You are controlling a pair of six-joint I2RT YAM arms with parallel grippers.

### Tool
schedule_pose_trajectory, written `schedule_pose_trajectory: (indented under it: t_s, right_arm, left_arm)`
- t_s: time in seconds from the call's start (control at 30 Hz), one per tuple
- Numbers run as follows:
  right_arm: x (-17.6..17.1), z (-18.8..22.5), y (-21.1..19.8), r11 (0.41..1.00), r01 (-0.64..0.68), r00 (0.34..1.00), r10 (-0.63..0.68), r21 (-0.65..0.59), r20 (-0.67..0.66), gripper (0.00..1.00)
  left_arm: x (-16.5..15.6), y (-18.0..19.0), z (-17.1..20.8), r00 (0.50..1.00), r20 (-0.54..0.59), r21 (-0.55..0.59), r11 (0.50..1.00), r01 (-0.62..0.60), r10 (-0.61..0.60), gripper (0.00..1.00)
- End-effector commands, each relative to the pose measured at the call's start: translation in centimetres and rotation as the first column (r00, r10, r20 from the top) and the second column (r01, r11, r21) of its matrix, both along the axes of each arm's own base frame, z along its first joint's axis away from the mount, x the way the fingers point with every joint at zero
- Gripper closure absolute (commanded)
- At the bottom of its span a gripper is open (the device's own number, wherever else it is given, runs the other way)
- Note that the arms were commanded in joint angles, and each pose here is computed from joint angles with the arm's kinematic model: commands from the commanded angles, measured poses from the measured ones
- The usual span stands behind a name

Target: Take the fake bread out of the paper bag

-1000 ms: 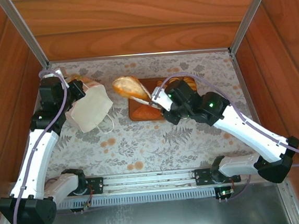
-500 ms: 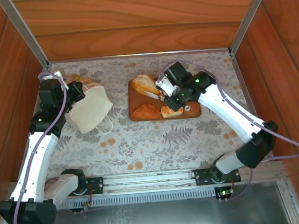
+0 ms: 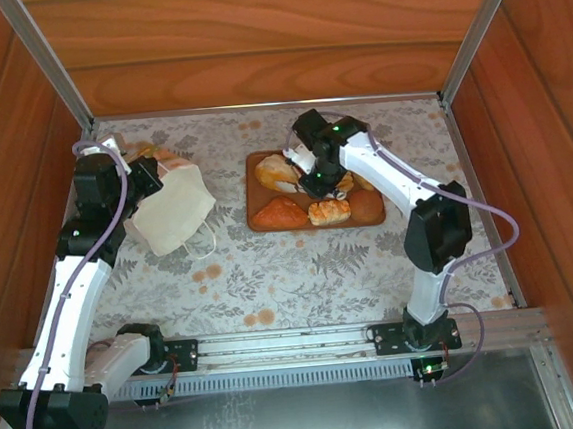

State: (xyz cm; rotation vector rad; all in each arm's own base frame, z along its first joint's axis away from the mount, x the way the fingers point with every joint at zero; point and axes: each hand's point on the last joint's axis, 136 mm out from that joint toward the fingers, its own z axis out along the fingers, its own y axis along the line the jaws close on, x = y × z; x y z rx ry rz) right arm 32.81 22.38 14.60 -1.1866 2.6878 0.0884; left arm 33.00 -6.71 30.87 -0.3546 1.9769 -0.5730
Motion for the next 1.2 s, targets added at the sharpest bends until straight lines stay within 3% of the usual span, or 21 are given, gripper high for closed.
schedule_pose_trajectory:
  t_s: [0.0,0.53,0.8,0.97,1.17]
  right_arm:
    - [0.9,1.0,0.9,0.998,-0.056,0.998,0.055,0.038,0.02,0.64]
    - [4.0,-0.6,-0.6,0.996,-0.024,0.997,0.03,-0.087,0.065,0.44]
    - [3.2,-0.6,-0.4,0.997,-0.043,0.998,0.045,-0.071,0.034,0.53]
    - [1.6,1.7,0.4,0.999,-0.04,0.999,0.039,0.028,0.022,0.48]
    - [0.6,5.2,-0.1,0.99,-0.005,0.989,-0.016,0.138,0.146,0.49]
  left_arm:
    - [-0.3,-0.2,0.2,1.0,0.02,0.007,1.0,0.016,-0.016,1.0]
    - [-0.3,-0.3,0.2,1.0,0.015,-0.002,1.0,0.022,-0.022,1.0]
    - [-0.1,-0.4,0.4,1.0,0.016,-0.006,1.0,0.027,-0.027,1.0]
    - [0.1,-0.6,0.4,0.999,0.014,-0.007,0.999,0.032,-0.032,1.0]
    - [0.3,-0.7,0.4,0.999,0.008,-0.008,0.999,0.038,-0.038,1.0]
